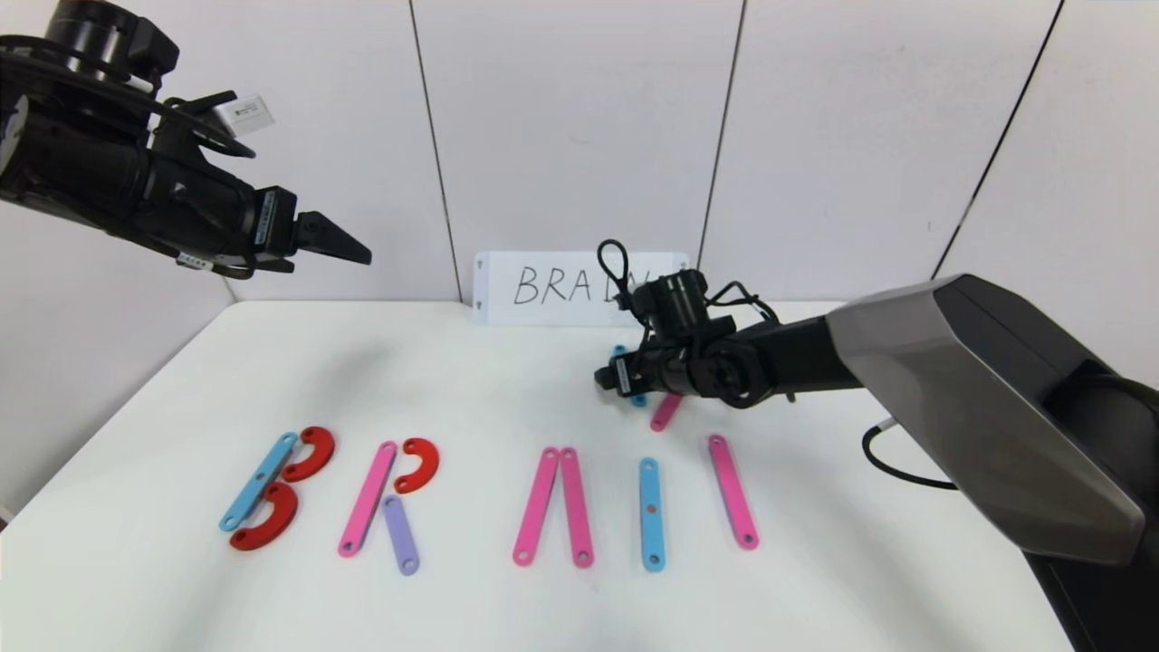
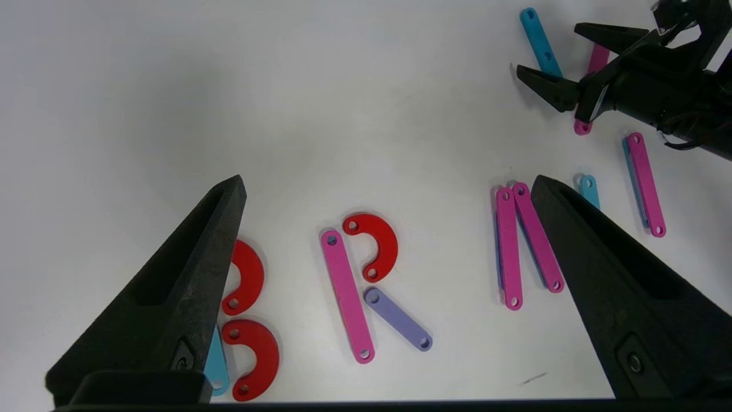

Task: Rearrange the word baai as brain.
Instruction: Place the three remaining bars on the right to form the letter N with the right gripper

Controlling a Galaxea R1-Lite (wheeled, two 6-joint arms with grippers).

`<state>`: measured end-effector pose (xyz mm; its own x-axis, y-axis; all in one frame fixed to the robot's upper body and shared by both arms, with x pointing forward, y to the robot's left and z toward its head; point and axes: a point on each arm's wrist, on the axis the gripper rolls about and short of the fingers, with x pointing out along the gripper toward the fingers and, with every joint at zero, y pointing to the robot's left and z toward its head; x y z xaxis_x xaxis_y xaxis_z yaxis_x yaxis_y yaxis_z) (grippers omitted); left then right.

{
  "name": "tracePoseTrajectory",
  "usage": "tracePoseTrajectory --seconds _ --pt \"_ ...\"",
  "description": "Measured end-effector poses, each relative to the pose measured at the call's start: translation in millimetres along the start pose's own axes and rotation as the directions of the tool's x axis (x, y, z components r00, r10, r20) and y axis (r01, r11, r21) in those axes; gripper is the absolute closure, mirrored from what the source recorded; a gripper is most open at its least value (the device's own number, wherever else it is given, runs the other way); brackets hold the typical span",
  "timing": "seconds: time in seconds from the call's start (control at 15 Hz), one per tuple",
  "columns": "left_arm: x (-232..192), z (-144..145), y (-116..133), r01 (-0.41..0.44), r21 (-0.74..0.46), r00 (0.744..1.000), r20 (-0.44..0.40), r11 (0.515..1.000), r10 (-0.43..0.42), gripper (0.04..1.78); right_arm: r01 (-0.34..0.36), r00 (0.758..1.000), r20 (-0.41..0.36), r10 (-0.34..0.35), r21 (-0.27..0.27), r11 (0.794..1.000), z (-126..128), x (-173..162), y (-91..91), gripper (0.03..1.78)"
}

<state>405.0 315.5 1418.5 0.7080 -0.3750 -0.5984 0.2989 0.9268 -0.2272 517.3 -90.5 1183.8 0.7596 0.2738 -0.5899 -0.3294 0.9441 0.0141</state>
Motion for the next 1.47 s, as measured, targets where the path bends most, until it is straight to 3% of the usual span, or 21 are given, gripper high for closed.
tracePoseTrajectory --seconds 0.27,0.53,0.73,1.2,1.47 --pt "0.2 -0.1 -0.4 0.001 0.001 1.0 -0.001 1.0 -0.001 0.08 -0.001 1.0 0.001 0.001 0.0 1.0 -1.5 2.8 1.2 0.41" --pt "0.0 -0.1 -0.5 0.001 0.001 1.0 -0.001 1.0 -0.001 0.08 -0.002 1.0 -0.001 0.002 0.002 1.0 -2.7 4.3 1.5 1.13" --pt "0.0 -0.1 -0.5 0.001 0.001 1.0 -0.001 1.0 -0.001 0.08 -0.001 1.0 -0.003 0.001 0.003 1.0 -4.2 6.0 1.6 1.51" --pt "-0.2 -0.1 -0.6 0.002 0.001 1.0 0.0 1.0 -0.002 0.08 0.003 1.0 -0.004 -0.003 0.005 1.0 -3.5 4.8 1.2 1.54" --pt "-0.2 -0.1 -0.6 0.002 0.001 1.0 0.0 1.0 -0.002 0.08 0.005 1.0 0.022 -0.006 0.017 1.0 11.6 -12.7 -5.0 1.54"
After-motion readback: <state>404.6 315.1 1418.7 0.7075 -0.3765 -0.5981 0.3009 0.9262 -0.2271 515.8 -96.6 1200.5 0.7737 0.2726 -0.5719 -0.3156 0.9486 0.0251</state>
